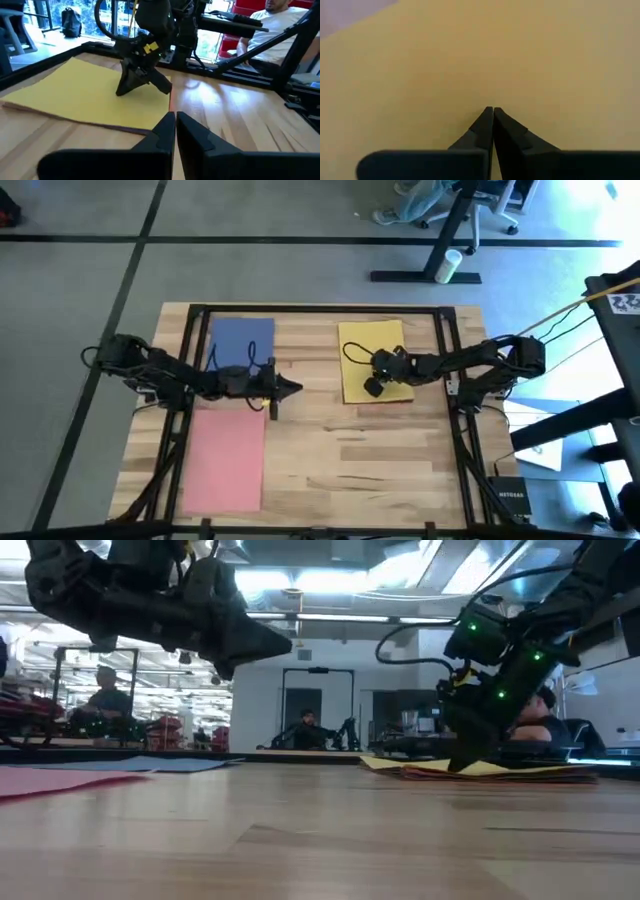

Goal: Organize paper
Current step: Move the yellow paper to the top center of the table

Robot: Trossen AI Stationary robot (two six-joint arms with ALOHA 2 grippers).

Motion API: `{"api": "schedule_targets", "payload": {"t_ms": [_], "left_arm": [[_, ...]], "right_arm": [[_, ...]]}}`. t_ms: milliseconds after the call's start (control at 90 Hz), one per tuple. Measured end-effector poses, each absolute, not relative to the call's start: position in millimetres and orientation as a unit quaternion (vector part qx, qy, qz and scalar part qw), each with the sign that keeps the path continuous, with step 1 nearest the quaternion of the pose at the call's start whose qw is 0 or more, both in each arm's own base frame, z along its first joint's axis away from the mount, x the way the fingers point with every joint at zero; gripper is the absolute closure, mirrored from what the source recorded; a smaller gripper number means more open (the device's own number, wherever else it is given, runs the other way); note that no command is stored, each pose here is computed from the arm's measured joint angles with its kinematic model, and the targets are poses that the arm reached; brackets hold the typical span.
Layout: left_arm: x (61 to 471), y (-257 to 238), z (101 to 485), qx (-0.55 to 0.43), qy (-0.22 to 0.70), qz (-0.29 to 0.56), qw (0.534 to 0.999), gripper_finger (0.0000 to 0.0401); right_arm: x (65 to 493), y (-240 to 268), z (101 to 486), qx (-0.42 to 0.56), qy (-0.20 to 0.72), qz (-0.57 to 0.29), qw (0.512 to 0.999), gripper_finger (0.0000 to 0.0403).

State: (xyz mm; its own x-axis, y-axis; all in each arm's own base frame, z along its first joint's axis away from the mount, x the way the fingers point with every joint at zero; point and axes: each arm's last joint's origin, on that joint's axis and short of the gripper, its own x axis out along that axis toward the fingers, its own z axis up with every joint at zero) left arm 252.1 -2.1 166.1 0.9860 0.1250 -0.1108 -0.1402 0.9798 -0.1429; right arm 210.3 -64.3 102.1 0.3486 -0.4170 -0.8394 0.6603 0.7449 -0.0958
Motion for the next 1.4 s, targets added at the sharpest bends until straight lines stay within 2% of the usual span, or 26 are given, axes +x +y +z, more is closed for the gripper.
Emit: {"api": "schedule_targets", "payload": {"t_ms": [500,856,1400], "left_arm": [[252,-2,166,-0.076,0.051,0.067,0.994,0.0401],[252,-2,166,-0.071,0.054,0.068,0.994,0.0401],[252,-1,166,-0.069,0.053,0.069,0.994,0.0401]], "right_arm": [[182,-59,118,0.114,0.513,-0.367,0.767,0.0403],[172,-65,110,0.100,0.516,-0.376,0.763,0.0403],[156,-68,123,0.081,0.538,-0.350,0.762,0.0403]]}}
